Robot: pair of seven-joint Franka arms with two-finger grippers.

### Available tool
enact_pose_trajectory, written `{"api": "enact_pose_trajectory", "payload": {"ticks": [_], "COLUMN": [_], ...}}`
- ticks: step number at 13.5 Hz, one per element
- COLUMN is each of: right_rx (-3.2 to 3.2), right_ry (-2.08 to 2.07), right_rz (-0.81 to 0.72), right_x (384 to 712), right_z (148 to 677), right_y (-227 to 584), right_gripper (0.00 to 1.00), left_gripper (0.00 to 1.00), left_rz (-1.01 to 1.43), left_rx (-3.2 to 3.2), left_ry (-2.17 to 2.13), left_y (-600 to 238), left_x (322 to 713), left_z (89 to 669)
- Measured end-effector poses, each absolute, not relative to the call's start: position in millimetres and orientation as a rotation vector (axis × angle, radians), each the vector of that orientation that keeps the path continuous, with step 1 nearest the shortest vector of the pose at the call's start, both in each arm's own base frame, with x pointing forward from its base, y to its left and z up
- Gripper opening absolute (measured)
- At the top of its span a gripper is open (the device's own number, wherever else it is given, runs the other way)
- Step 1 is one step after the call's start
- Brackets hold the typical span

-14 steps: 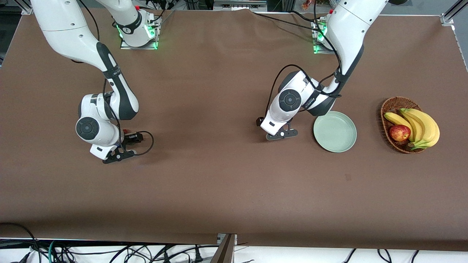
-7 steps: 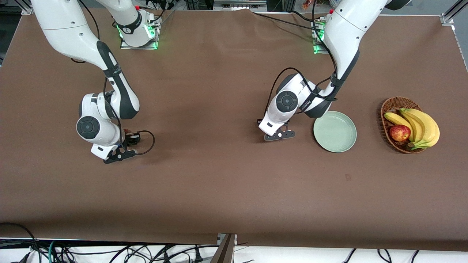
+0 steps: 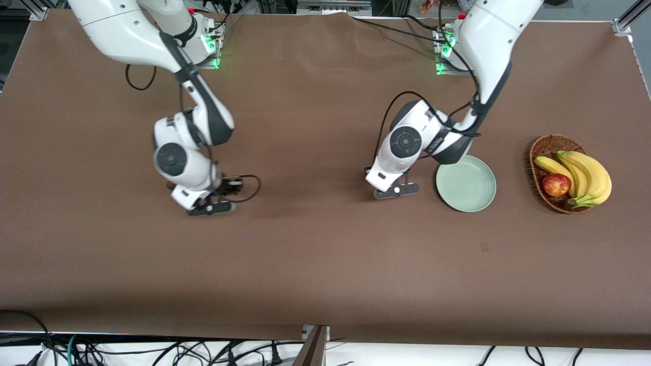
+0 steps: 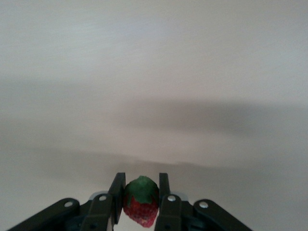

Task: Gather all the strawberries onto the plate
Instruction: 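Carry the strawberry over the plate while the right gripper grasps another, then release the strawberry onto the plate while the right gripper sets another down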

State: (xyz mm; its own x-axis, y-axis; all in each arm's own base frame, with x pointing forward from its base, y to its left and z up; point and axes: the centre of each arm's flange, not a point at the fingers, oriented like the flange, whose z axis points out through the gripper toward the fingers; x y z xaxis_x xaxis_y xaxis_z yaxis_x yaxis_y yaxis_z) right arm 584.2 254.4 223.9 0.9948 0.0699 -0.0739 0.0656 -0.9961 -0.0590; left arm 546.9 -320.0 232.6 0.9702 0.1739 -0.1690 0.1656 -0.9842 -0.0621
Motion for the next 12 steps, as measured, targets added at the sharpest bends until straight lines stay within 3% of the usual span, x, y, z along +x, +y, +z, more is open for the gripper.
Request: {"api": "enact_pose_trajectory", "payload": {"ticks": [5, 9, 12], "right_rx": [-3.009, -2.897, -2.797], "right_ry": [0.292, 0.414, 0.421], "right_rz": [0.057, 0.025, -0.035], "right_x": [535.2, 500.7, 492.4], "right_z": [243.5, 234.4, 212.3], "right_y": [431.4, 549.8, 587.4], "right_gripper": [0.32, 0.32, 0.32], "left_gripper": [0.32, 0.32, 0.32], "left_rz": [0.321, 0.369, 0.415], "left_rx": [-3.071, -3.103, -3.115], "left_ry": [-0.031, 0.202, 0.269], "left_y": [-196.4, -103.9, -66.2], "left_x": [593.8, 610.8, 607.1], "left_z": [290.7, 285.2, 264.7]}}
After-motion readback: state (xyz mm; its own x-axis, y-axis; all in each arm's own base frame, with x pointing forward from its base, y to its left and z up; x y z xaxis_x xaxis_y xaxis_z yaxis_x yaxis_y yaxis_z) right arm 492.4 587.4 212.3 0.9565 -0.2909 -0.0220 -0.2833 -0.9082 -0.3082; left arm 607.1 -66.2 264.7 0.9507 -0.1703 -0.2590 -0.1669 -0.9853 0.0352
